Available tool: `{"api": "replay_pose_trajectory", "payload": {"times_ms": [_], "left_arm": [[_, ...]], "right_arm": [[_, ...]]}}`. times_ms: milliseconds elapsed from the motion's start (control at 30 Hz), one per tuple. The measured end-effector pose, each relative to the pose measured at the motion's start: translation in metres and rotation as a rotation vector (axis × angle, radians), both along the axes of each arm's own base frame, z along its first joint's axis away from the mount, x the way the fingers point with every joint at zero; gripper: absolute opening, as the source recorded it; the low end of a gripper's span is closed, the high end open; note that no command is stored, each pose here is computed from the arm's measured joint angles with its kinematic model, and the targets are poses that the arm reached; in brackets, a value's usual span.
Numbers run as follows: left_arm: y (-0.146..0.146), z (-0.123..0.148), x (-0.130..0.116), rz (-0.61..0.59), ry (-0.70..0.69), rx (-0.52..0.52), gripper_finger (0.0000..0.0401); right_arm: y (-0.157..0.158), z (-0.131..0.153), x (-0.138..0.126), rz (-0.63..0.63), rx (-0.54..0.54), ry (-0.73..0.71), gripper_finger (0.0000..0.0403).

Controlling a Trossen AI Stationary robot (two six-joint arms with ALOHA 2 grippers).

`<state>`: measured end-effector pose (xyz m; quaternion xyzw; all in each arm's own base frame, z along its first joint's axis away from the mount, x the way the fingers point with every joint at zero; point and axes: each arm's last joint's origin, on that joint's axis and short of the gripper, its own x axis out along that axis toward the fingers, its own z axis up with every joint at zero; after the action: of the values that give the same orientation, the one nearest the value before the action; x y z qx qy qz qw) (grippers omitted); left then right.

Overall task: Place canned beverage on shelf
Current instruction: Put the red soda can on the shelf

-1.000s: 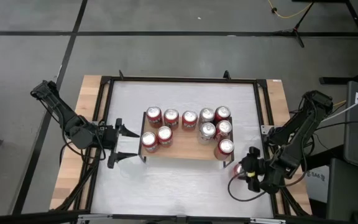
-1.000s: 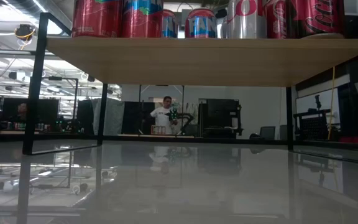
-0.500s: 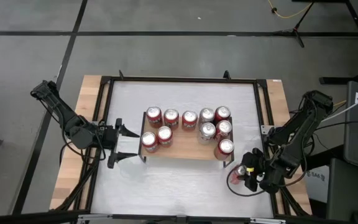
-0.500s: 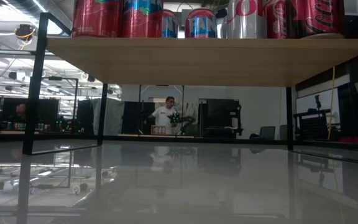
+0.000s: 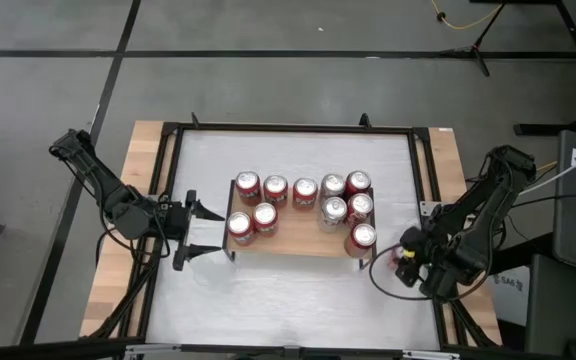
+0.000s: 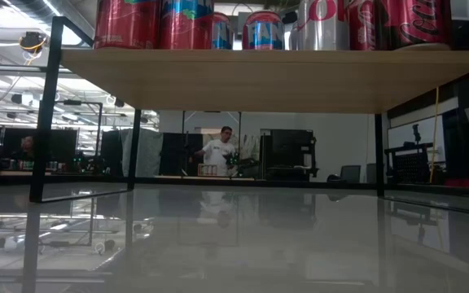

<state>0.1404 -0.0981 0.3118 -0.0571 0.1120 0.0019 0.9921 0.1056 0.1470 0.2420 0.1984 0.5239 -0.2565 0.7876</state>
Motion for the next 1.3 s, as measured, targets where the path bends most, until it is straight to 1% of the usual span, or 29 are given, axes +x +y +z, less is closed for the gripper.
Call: {"api": "replay_pose_trajectory", "payload": {"times_ms": [233,333,500,767,1300], "left_arm": [[0.0,0.0,0.0,0.0,0.0,0.0,0.0336],[0.0,0.0,0.0,0.0,0.0,0.0,0.0336],[0.0,0.0,0.0,0.0,0.0,0.0,0.0336],[0.0,0.0,0.0,0.0,0.002,0.003,0.0336],[0.0,0.0,0.0,0.0,0.003,0.002,0.0336]], "right_arm": [[-0.003,0.001,0.0,-0.116,-0.02,-0.06,0.0288],[-0.003,-0.002,0.001,-0.139,-0.072,-0.085,0.0288],[0.002,-0.012,0.005,-0.136,-0.15,-0.061,0.0289],[0.013,-0.026,0.012,-0.133,-0.207,-0.033,0.0289],[0.014,-0.028,0.013,-0.125,-0.205,-0.029,0.029]]}}
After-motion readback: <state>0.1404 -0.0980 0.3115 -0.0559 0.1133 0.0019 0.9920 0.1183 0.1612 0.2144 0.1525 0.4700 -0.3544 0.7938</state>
